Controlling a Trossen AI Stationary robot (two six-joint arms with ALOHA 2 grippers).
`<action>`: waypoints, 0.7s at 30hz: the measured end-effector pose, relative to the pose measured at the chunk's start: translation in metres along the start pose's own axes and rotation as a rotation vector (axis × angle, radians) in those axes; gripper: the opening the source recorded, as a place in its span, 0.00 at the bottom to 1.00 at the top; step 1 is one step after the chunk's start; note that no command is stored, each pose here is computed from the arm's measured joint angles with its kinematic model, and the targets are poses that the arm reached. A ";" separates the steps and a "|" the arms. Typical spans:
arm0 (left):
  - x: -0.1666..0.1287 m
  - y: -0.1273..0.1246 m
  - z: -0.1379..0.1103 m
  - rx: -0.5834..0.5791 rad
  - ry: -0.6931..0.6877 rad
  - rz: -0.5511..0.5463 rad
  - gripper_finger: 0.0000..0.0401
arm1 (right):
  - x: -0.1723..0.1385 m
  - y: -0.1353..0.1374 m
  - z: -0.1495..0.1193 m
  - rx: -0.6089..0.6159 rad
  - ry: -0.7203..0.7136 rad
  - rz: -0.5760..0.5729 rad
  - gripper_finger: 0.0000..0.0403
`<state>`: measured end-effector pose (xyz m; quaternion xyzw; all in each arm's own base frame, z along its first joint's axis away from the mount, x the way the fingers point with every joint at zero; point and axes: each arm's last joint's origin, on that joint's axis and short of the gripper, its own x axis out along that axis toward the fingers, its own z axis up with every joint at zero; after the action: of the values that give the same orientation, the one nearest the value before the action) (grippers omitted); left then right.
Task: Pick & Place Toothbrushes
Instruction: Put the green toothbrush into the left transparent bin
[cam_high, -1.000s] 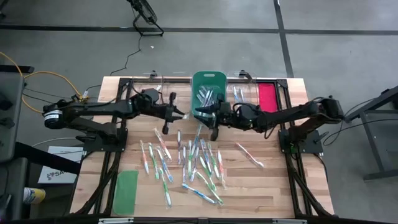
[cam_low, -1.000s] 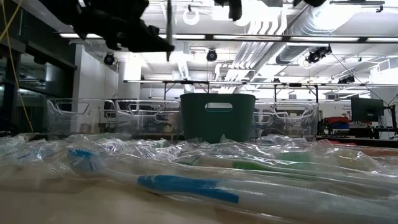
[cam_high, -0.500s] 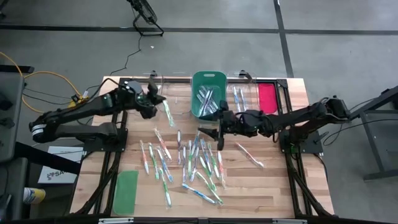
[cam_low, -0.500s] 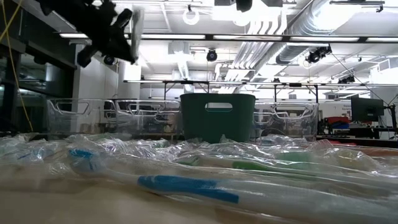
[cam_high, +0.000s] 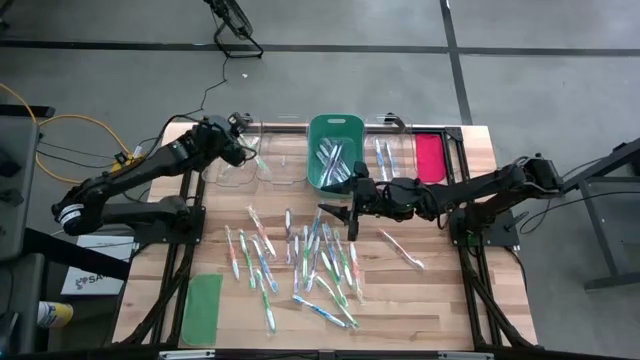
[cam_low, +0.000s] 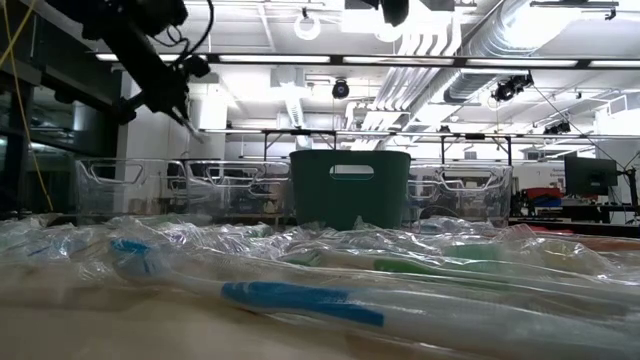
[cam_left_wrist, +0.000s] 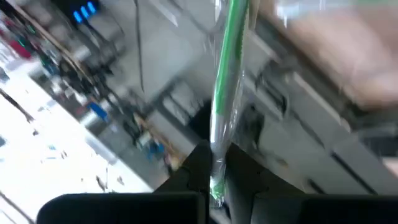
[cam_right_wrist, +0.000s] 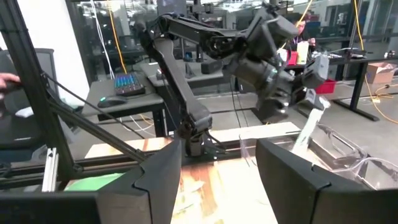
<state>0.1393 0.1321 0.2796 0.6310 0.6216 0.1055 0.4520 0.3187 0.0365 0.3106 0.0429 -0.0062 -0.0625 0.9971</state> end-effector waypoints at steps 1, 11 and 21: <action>0.003 0.000 -0.002 -0.007 0.041 -0.014 0.04 | 0.000 0.000 0.000 -0.001 0.004 0.000 0.49; 0.014 -0.009 -0.005 -0.466 0.411 -0.122 0.07 | 0.000 0.000 -0.002 -0.005 0.014 -0.001 0.49; 0.020 -0.011 0.001 -0.573 0.391 -0.221 0.06 | 0.000 0.000 -0.002 -0.005 0.020 -0.002 0.49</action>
<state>0.1363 0.1475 0.2631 0.3757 0.7059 0.3448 0.4916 0.3188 0.0365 0.3086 0.0412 0.0038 -0.0633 0.9971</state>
